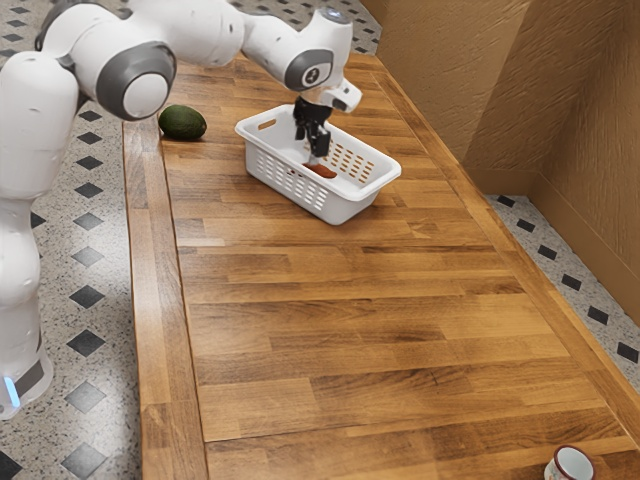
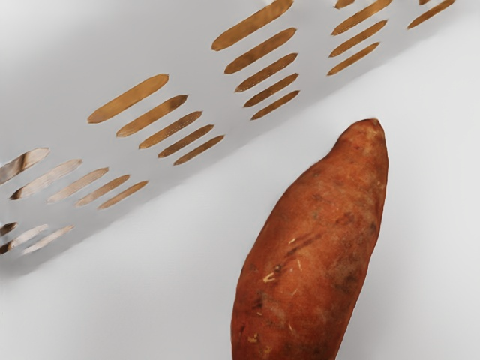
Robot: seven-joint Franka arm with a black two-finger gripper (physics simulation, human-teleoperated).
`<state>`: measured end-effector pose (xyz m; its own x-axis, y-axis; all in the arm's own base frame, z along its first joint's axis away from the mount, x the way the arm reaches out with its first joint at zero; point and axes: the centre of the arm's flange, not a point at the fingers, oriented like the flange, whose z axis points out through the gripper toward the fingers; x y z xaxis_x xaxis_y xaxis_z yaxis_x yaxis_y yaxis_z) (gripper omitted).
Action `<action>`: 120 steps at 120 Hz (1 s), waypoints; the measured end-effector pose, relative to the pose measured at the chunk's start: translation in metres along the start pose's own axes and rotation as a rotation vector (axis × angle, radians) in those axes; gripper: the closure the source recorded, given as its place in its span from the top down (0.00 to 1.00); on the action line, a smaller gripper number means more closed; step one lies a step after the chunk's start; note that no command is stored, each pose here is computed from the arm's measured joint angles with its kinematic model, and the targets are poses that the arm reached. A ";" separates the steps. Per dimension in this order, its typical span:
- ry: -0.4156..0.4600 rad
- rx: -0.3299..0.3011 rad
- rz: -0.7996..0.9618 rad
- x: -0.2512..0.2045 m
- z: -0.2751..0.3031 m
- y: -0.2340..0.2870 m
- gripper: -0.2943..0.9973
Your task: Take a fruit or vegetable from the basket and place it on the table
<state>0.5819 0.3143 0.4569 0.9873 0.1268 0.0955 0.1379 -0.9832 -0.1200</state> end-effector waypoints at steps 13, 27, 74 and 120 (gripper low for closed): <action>0.018 0.009 0.013 0.005 0.000 -0.001 0.77; 0.044 0.003 0.030 0.009 -0.006 0.006 0.77; 0.047 -0.039 0.037 0.004 0.004 0.015 0.77; 0.038 -0.070 0.015 -0.004 0.014 0.010 0.77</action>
<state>0.5804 0.3054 0.4414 0.9854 0.1080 0.1316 0.1156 -0.9919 -0.0521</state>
